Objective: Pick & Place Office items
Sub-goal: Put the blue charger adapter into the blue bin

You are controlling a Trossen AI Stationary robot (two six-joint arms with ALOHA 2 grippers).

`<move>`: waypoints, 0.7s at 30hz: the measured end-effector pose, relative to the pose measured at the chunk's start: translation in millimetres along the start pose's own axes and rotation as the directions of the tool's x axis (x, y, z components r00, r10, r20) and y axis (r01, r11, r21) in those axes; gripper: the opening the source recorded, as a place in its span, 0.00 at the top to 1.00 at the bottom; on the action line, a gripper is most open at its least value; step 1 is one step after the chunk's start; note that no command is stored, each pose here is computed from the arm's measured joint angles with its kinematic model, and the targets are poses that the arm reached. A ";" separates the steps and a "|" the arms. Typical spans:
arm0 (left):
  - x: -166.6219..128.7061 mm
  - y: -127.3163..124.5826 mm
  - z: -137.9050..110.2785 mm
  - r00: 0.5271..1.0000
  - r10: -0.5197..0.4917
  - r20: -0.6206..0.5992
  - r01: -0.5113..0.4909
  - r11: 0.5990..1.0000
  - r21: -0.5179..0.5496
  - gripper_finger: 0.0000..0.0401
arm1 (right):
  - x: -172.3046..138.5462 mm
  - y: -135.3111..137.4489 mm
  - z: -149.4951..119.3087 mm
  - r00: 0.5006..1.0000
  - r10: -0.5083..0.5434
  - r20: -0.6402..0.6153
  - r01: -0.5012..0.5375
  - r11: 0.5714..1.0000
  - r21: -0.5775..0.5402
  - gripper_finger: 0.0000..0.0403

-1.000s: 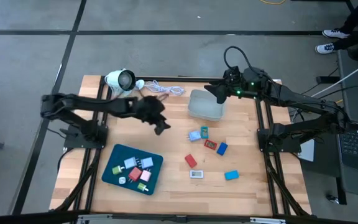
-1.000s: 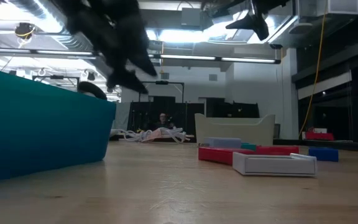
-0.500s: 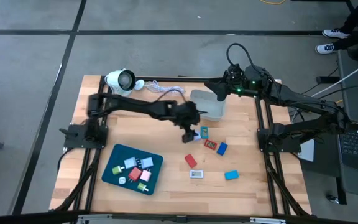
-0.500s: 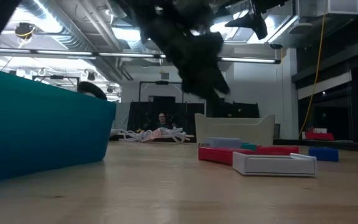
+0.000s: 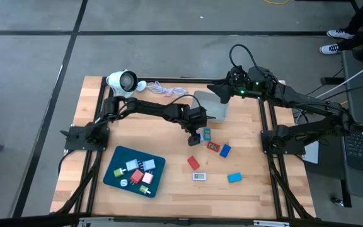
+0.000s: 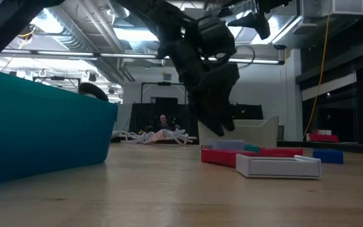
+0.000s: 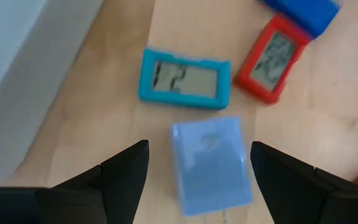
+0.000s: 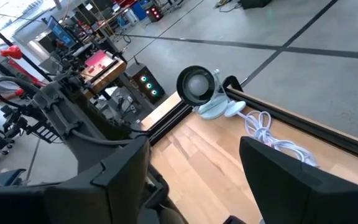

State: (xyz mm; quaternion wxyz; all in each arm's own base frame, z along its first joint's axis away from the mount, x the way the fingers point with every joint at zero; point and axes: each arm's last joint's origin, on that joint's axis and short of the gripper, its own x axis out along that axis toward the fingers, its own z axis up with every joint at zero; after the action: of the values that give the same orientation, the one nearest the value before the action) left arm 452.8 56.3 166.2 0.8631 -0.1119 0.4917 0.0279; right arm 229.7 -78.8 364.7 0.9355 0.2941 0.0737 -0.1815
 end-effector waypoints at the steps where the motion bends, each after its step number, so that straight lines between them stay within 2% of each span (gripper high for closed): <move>1: 1.1 1.2 -2.4 1.000 0.003 -0.021 -0.003 1.000 -0.004 0.31 | 0.0 0.0 0.0 1.000 0.000 0.000 0.000 1.000 0.000 0.36; 8: 14.2 4.7 -2.5 1.000 -0.025 -0.004 0.024 0.999 -0.023 0.30 | 0.0 -0.1 0.1 1.000 -0.002 0.002 0.002 1.000 -0.023 0.36; 12: 22.4 -0.9 -3.3 0.997 -0.075 0.004 0.075 0.996 -0.054 0.27 | 0.0 -0.1 0.0 1.000 -0.002 0.001 0.002 1.000 -0.024 0.36; 17: 25.8 -11.9 -5.5 0.995 -0.101 -0.006 0.101 0.994 -0.042 0.24 | 0.1 -1.3 0.7 1.000 -0.007 0.004 0.007 1.000 -0.030 0.36; 21: 27.2 -15.4 -9.6 0.989 -0.140 -0.040 0.136 0.986 -0.093 0.24 | -0.1 -5.5 3.4 1.000 -0.024 0.015 0.024 0.999 -0.024 0.36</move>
State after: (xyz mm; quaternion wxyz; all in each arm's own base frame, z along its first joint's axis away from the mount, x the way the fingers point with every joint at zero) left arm 461.1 37.5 140.7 0.8453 -0.1850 0.5011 -0.0126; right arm 227.6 -84.9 364.6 0.9372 0.2805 0.0725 -0.1941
